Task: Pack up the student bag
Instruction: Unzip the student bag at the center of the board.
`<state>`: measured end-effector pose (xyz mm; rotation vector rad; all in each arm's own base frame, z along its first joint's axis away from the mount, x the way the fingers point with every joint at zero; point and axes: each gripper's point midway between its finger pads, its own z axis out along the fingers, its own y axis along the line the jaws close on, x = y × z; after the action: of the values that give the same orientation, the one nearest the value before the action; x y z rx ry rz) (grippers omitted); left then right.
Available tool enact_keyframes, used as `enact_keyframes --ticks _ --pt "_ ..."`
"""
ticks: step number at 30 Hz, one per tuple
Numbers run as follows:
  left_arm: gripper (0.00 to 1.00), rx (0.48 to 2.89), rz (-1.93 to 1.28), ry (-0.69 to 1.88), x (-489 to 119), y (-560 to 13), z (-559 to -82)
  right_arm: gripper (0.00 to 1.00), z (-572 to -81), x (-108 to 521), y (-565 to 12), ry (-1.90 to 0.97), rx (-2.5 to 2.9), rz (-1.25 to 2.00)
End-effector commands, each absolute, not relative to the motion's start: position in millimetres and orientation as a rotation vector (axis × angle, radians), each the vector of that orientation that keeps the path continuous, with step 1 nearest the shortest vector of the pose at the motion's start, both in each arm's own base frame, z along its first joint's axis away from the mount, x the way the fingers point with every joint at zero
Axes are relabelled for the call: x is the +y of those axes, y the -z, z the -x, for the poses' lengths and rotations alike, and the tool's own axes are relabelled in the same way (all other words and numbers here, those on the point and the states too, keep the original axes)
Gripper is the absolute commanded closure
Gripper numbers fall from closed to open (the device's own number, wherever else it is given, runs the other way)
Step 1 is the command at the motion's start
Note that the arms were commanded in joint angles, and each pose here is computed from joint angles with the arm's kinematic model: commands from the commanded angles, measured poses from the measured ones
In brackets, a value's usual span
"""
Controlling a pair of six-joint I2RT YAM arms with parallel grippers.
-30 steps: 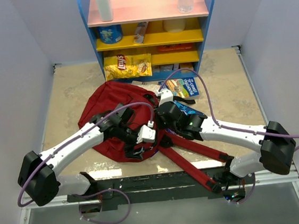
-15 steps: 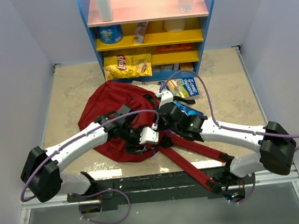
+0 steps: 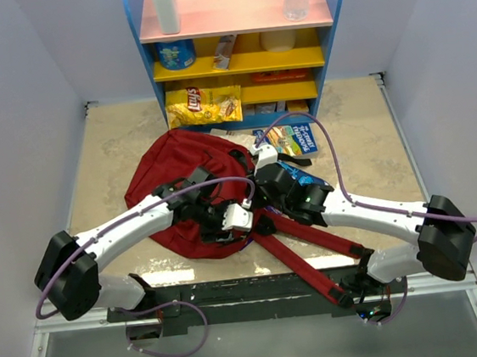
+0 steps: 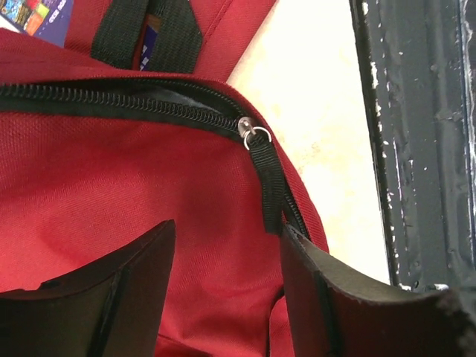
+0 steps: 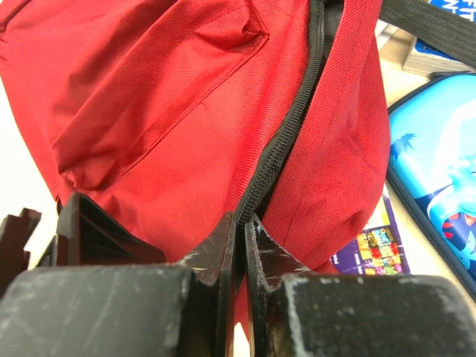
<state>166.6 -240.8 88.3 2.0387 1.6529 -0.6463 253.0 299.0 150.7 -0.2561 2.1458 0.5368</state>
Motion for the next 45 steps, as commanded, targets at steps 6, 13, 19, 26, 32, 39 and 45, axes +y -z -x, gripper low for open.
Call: enact_keyframes --ticks 6,13,19,26,32,39,45 --pt "0.52 1.612 -2.043 0.81 -259 -89 -149 0.99 -254 300 -167 -0.594 2.104 0.209" --pt "0.99 1.596 -2.021 0.798 -263 -93 -152 1.0 -256 300 -170 -0.578 2.1 0.21" --pt "1.0 1.535 -2.005 0.737 -266 -126 -162 1.0 -260 296 -168 -0.549 2.099 0.196" --pt "1.0 1.549 -2.056 0.681 -246 -133 -157 1.0 -286 277 -172 -0.507 2.085 0.134" --pt "1.0 1.627 -2.061 0.652 -221 -116 -151 1.0 -307 264 -180 -0.479 2.067 0.105" --pt "1.0 1.711 -2.055 0.576 -184 -100 -153 1.0 -322 264 -174 -0.464 2.077 0.101" --pt "1.0 1.793 -2.085 0.475 -145 -84 -149 1.0 -329 264 -164 -0.436 2.095 0.1"
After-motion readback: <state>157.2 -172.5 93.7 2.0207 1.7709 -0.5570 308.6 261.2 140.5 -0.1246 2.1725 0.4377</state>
